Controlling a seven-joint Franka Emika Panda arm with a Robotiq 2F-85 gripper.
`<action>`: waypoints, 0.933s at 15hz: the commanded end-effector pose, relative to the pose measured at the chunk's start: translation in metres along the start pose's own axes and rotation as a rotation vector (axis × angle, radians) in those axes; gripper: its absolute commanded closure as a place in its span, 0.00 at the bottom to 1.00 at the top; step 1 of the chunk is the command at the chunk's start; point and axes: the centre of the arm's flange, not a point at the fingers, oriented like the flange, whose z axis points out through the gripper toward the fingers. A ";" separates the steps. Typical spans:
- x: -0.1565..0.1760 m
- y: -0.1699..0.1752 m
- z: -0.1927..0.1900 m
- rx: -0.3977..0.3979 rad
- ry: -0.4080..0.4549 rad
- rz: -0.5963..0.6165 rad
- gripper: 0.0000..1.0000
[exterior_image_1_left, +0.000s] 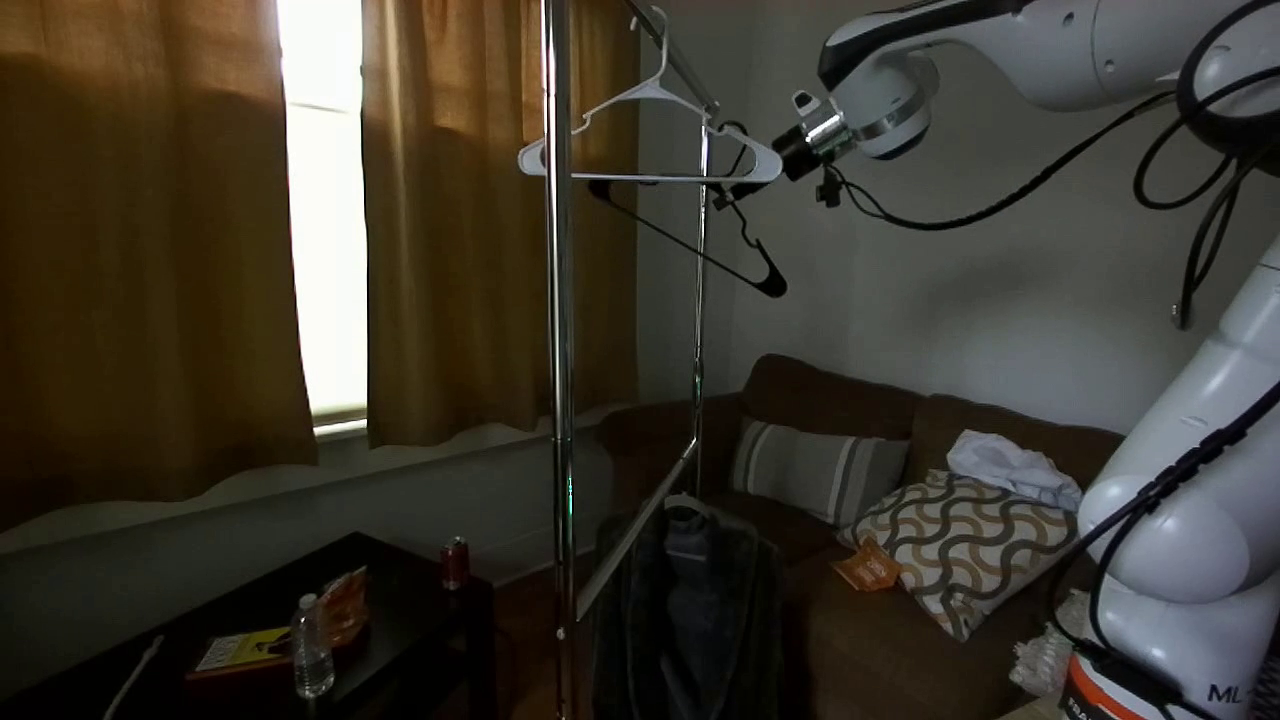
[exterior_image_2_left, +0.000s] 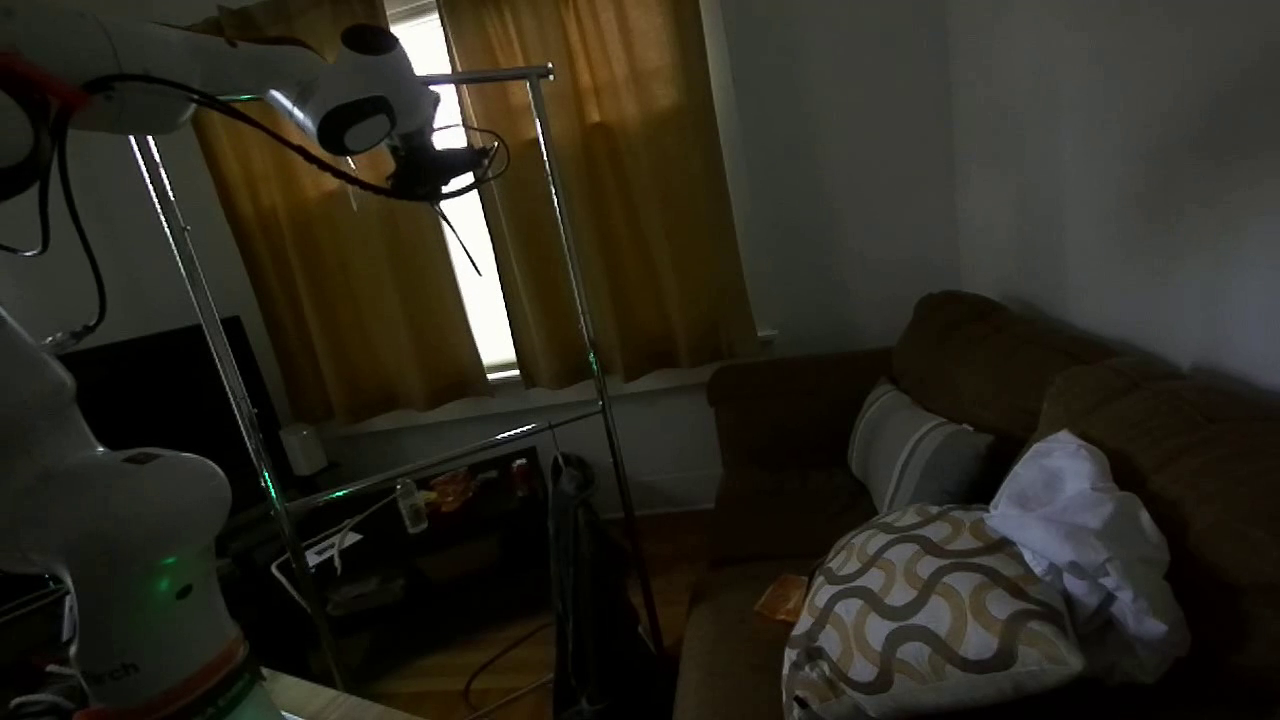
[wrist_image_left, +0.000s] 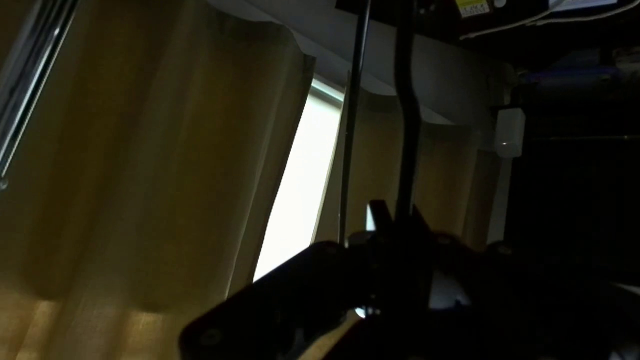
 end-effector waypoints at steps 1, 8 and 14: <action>0.032 0.014 0.007 -0.032 0.065 -0.060 0.98; 0.066 0.024 0.029 -0.118 0.157 -0.073 0.98; 0.069 0.020 0.032 -0.115 0.138 -0.071 0.92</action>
